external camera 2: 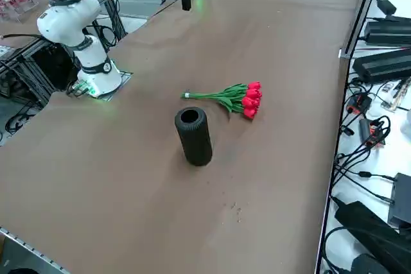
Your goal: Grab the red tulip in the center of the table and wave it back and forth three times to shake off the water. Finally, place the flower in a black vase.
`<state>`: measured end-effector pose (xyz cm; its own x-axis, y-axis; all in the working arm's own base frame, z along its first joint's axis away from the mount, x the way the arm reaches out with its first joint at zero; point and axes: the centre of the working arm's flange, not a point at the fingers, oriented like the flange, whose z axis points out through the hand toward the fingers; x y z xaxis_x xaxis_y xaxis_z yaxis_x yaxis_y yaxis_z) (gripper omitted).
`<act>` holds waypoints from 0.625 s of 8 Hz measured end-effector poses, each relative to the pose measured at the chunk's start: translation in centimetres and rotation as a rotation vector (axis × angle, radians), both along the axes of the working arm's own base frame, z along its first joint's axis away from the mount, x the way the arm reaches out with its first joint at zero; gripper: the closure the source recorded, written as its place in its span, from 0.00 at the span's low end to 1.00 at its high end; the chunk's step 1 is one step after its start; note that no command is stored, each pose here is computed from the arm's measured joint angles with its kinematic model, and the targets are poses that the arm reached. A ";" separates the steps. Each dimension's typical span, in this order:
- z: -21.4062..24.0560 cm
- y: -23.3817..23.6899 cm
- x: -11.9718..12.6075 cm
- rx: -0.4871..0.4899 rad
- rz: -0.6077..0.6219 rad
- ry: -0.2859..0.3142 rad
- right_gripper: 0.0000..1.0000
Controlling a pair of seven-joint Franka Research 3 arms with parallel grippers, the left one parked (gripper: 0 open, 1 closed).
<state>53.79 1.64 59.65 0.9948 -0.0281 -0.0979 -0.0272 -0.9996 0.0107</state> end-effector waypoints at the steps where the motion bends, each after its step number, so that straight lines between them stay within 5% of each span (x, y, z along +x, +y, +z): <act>1: -0.8 0.0 0.4 0.000 0.000 0.019 0.00; 3: -2.8 -0.1 0.7 0.000 -0.002 0.093 0.00; 5: -6.0 -0.3 -0.1 -0.002 -0.004 0.279 0.00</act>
